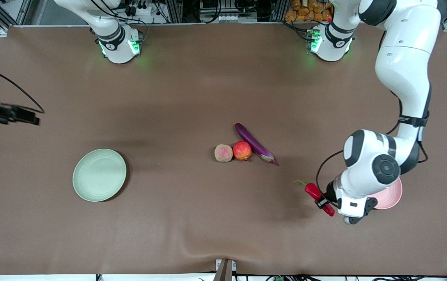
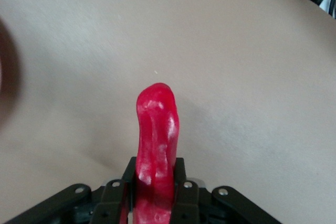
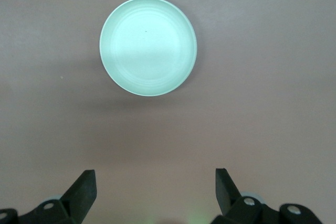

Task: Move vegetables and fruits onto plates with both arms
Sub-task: 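Carry the pepper toward the pink plate while the right gripper reaches the peach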

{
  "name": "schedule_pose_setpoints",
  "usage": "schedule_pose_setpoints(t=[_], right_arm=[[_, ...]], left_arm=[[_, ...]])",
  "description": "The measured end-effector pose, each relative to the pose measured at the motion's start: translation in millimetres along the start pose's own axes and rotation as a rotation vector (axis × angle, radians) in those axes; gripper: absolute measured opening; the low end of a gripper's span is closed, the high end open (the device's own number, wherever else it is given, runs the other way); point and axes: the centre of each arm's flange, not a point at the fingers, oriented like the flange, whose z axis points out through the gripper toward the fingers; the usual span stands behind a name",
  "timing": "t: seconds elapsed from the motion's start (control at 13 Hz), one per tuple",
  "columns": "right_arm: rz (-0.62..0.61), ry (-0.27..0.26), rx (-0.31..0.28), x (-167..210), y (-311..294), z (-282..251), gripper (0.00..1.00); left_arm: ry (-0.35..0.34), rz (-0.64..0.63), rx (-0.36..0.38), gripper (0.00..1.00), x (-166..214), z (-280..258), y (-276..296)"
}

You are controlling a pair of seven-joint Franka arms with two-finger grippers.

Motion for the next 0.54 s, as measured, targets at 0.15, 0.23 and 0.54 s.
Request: schedule_pose_setpoints(t=[0.15, 0.23, 0.54], right_arm=[[0.104, -0.04, 0.008, 19.2, -32.1, 34.7, 1.0], [0.161, -0.066, 0.005, 28.1, -52.6, 56.1, 1.0], [0.362, -0.077, -0.001, 54.2, -147.8, 131.2, 1.0]], left_arm=[[-0.02, 0.053, 0.031, 0.3, 16.1, -12.6, -22.4], [-0.034, 0.068, 0.047, 0.3, 22.0, -16.9, -32.7], [-0.075, 0.154, 0.09, 0.3, 42.4, -19.8, -70.2]])
